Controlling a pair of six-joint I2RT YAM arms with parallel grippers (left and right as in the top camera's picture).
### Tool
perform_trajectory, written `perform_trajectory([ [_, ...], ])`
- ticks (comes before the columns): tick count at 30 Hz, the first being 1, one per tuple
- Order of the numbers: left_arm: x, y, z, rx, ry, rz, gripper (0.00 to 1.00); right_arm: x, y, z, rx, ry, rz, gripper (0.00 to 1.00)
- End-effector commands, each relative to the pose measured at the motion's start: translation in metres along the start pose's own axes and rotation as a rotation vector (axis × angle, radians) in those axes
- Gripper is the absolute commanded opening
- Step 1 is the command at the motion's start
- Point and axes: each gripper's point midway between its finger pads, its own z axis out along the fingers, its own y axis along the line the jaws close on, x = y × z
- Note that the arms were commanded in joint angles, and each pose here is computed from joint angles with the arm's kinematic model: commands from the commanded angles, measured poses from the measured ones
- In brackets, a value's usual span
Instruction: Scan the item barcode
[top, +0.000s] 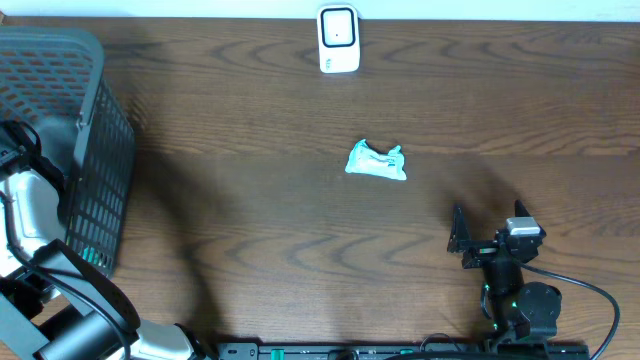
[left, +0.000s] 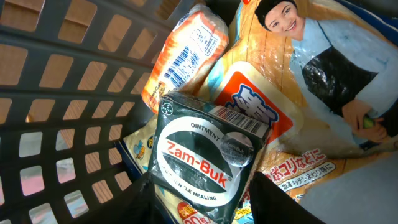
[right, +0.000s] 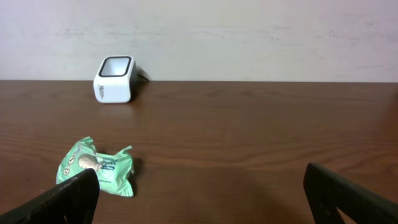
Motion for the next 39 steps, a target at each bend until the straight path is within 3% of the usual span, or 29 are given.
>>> perform_trajectory([
  [1, -0.002, 0.002, 0.0, -0.006, -0.006, -0.016, 0.57, 0.0, 0.001, 0.0, -0.006, 0.0, 0.014, 0.99],
  [5, 0.001, -0.014, 0.009, 0.057, 0.014, -0.002, 0.71, 0.0, 0.001, 0.0, -0.006, -0.001, 0.014, 0.99],
  [11, -0.003, -0.024, 0.015, 0.098, 0.005, -0.009, 0.73, 0.0, 0.001, 0.0, -0.006, -0.001, 0.014, 0.99],
  [14, -0.006, -0.017, 0.018, 0.083, -0.006, -0.036, 0.8, 0.0, 0.001, 0.0, -0.005, -0.001, 0.014, 0.99],
  [18, -0.003, -0.001, 0.026, 0.071, 0.012, -0.167, 0.8, 0.0, 0.001, 0.0, -0.006, 0.0, 0.014, 0.99],
  [26, 0.003, -0.002, 0.036, 0.283, 0.037, -0.276, 0.81, 0.0, 0.001, 0.0, -0.005, -0.001, 0.014, 0.99],
  [31, 0.004, -0.016, 0.032, 0.432, 0.03, -0.236, 0.81, 0.0, 0.001, 0.0, -0.006, -0.001, 0.014, 0.99],
  [39, 0.007, -0.019, 0.036, 0.437, 0.049, -0.234, 0.81, 0.0, 0.001, 0.0, -0.006, -0.001, 0.014, 0.99],
])
